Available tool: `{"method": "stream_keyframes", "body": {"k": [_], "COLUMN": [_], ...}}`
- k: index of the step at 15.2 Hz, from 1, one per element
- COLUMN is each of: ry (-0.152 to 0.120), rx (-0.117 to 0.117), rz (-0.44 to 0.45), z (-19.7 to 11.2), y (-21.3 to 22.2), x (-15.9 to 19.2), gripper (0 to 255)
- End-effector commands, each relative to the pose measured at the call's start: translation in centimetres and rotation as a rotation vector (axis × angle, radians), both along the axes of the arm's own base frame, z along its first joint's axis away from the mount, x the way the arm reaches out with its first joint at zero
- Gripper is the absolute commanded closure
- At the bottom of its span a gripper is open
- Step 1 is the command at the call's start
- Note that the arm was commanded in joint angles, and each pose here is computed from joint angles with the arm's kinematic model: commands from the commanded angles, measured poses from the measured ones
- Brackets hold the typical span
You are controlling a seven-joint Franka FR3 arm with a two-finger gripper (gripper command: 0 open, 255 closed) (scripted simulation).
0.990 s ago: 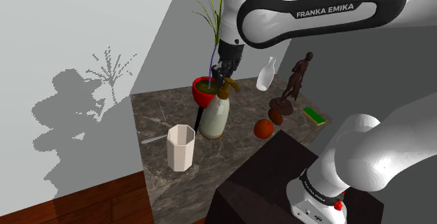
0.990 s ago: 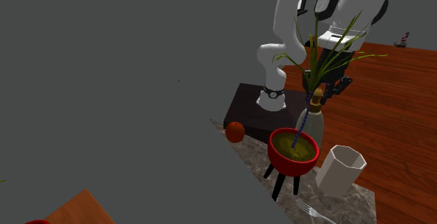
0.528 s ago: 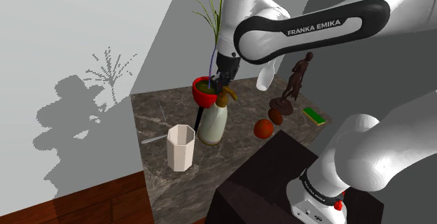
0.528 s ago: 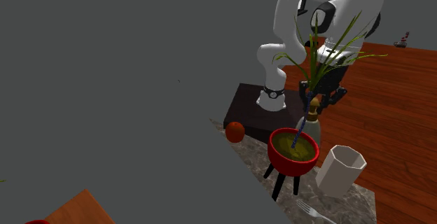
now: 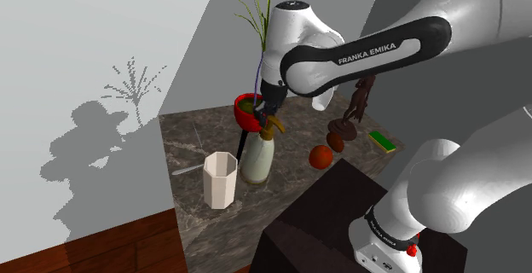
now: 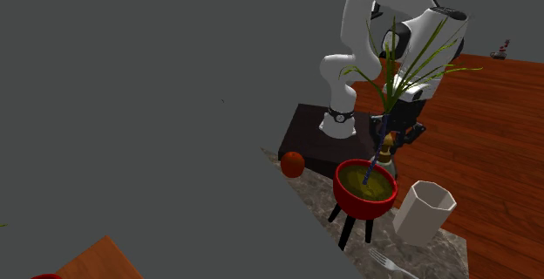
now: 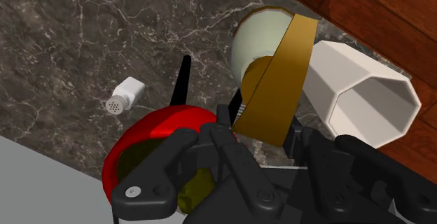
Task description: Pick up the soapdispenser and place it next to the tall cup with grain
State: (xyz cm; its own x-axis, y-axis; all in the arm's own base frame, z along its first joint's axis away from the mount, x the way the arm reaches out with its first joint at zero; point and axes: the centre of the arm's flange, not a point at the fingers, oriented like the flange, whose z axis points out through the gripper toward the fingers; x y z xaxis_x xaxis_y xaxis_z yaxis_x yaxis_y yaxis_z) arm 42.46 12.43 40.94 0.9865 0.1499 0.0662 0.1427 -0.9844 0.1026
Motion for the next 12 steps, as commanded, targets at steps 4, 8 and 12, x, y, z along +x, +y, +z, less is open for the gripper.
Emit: {"method": "stream_keyframes", "body": {"k": [4,8,12], "ry": [-0.001,-0.001,-0.001], "rx": [0.000,0.000,0.000], "rz": [0.000,0.000,0.000], "z": [-2.5,-4.7,-5.7], "y": [0.0,0.0,0.0], "x": [0.0,0.0,0.0], "gripper": [255,255,255]}}
